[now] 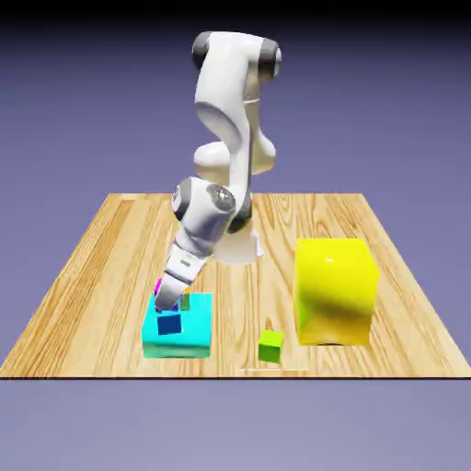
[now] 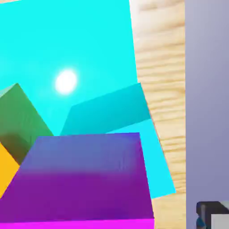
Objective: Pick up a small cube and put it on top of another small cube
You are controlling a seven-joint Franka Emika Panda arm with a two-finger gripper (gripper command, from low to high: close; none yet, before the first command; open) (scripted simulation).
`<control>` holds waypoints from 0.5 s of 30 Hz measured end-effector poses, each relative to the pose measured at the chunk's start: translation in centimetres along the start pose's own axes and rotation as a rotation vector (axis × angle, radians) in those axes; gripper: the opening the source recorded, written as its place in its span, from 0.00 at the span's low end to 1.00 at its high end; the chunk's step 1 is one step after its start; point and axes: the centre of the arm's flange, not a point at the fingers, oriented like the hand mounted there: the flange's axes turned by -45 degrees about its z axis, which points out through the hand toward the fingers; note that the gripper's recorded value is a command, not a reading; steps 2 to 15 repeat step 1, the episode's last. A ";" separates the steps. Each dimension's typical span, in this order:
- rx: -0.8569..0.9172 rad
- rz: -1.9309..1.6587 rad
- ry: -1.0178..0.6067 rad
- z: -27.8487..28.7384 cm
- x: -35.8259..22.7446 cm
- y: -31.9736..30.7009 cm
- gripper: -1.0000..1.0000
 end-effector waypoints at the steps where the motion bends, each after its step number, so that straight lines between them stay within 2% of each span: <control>1: 0.001 0.001 0.001 -1.4 -0.3 -0.1 1.00; 15: 0.001 0.001 0.001 -1.4 -0.3 -0.1 1.00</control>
